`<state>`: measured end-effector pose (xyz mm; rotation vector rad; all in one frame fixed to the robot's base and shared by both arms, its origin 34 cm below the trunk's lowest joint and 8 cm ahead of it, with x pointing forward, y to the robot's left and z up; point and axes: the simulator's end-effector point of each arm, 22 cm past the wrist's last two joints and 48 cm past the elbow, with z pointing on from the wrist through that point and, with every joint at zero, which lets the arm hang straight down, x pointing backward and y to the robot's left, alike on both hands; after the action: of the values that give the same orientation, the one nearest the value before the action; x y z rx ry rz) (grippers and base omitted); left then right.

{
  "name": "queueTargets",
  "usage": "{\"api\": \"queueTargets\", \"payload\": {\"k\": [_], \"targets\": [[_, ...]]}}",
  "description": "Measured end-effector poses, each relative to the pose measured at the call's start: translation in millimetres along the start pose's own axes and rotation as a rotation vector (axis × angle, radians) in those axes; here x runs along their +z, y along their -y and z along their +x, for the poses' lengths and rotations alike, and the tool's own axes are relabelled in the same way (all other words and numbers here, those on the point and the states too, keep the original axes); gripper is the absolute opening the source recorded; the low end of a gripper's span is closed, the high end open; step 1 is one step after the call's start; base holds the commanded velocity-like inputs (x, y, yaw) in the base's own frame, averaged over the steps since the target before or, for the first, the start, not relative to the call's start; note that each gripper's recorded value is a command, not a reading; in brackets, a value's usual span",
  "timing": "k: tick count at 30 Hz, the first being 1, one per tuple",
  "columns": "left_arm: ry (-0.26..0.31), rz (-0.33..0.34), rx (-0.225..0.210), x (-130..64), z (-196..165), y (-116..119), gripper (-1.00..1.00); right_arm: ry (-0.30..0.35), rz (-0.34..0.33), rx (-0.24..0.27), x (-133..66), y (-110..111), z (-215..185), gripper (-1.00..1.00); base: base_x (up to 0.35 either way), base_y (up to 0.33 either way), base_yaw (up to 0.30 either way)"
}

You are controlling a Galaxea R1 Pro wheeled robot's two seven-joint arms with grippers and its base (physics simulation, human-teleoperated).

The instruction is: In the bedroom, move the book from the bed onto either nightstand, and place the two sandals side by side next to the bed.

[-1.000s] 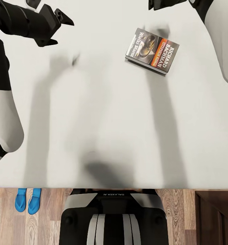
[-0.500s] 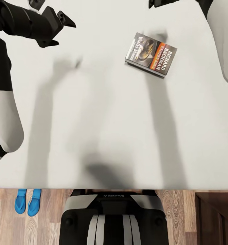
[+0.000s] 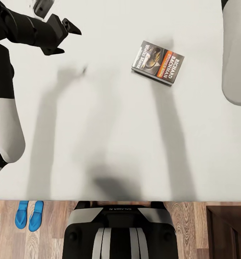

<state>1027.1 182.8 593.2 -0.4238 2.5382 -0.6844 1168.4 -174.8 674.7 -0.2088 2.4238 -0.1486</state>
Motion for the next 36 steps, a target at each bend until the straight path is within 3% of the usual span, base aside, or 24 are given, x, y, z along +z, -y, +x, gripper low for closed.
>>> {"api": "queueTargets", "payload": {"k": [7,10,11,17,36], "targets": [[-0.018,0.005,-0.016,-2.7,5,0,1.00,0.209,-0.030,0.034,-51.8,-13,-36,1.00,0.000,0.000,0.000],[-0.023,0.012,-0.020,-5.1,6,3,1.00,0.227,-0.045,0.058,-55.3,-16,-25,1.00,0.000,0.000,0.000],[-0.033,0.023,-0.027,-5.0,10,4,1.00,0.209,-0.061,0.092,-47.7,-19,-3,1.00,0.000,0.000,0.000],[-0.049,0.025,-0.036,-8.6,15,6,1.00,0.132,-0.078,0.173,-27.2,-16,56,1.00,0.000,0.000,0.000],[-0.040,0.024,-0.026,-24.8,8,18,1.00,-0.002,-0.091,0.285,-6.7,-4,133,1.00,0.000,0.000,0.000]]}}
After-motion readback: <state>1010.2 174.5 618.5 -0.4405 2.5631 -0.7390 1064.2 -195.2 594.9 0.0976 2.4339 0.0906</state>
